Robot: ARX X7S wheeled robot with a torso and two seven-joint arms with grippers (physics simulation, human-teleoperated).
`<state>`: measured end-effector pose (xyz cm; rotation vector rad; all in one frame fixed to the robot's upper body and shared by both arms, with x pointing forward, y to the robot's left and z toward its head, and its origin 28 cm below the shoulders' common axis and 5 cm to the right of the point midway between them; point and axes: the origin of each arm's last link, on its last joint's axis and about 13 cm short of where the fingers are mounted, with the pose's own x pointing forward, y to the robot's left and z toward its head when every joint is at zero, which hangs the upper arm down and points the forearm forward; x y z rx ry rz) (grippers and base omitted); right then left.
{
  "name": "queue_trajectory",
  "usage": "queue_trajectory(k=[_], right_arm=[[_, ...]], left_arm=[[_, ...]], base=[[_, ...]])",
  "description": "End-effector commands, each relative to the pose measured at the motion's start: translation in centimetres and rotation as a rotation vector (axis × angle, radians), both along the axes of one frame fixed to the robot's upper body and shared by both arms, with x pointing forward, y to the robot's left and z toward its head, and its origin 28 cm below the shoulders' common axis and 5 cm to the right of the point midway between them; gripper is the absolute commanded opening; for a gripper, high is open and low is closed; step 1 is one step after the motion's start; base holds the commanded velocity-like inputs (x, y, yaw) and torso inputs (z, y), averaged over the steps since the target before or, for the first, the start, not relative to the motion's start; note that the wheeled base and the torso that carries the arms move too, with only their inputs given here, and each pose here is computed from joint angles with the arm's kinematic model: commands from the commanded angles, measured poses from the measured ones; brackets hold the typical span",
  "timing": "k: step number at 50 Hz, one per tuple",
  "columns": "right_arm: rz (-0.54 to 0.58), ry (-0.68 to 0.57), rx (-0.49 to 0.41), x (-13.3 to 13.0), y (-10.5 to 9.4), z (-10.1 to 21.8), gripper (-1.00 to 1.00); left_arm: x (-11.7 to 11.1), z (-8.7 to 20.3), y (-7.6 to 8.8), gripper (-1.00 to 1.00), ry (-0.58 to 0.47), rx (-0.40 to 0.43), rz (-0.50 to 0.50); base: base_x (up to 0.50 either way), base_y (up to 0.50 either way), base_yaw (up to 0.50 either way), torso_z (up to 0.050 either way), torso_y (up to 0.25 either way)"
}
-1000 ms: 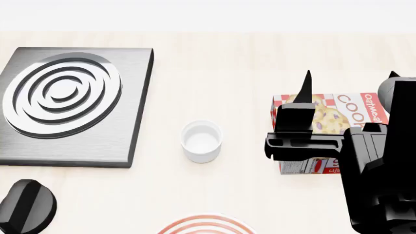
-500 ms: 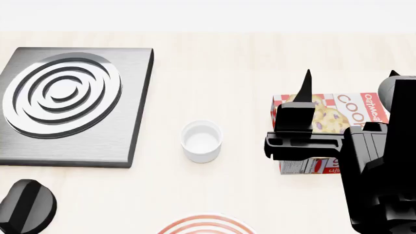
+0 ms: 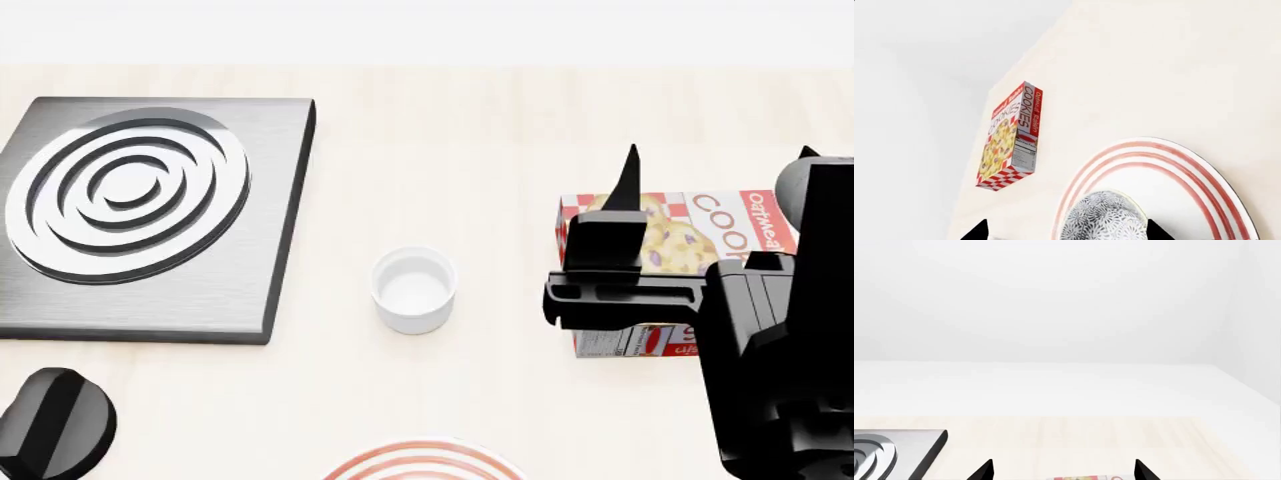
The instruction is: Pick the akita bowl on the stove and place it on the plate.
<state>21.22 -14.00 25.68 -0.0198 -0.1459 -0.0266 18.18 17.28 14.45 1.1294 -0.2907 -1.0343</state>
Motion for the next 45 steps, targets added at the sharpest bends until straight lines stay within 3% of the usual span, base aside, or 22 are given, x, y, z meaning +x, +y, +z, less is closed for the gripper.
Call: queue_trajectory(k=[1, 13, 24, 45], right_arm=[[0.000, 0.001, -0.001, 0.0, 0.0, 0.0, 1.00], [0.001, 0.001, -0.002, 0.0, 0.0, -0.1, 1.00], [0.001, 0.001, -0.003, 0.0, 0.0, 0.0, 1.00], [0.002, 0.002, -0.003, 0.0, 0.0, -0.1, 1.00]], left_arm=[[0.1, 1.8, -0.3, 1.00, -0.015, -0.090, 0.016], [0.0, 4.0, -0.6, 1.00, -0.019, -0.202, 0.038], [0.0, 6.5, -0.6, 1.00, -0.007, -0.372, 0.079], [1.6, 9.7, 1.0, 1.00, 0.024, -0.622, 0.217]], base=[[0.00, 0.00, 0.00, 0.000, 0.000], [0.00, 0.00, 0.00, 0.000, 0.000], [0.00, 0.00, 0.00, 0.000, 0.000], [0.00, 0.00, 0.00, 0.000, 0.000]])
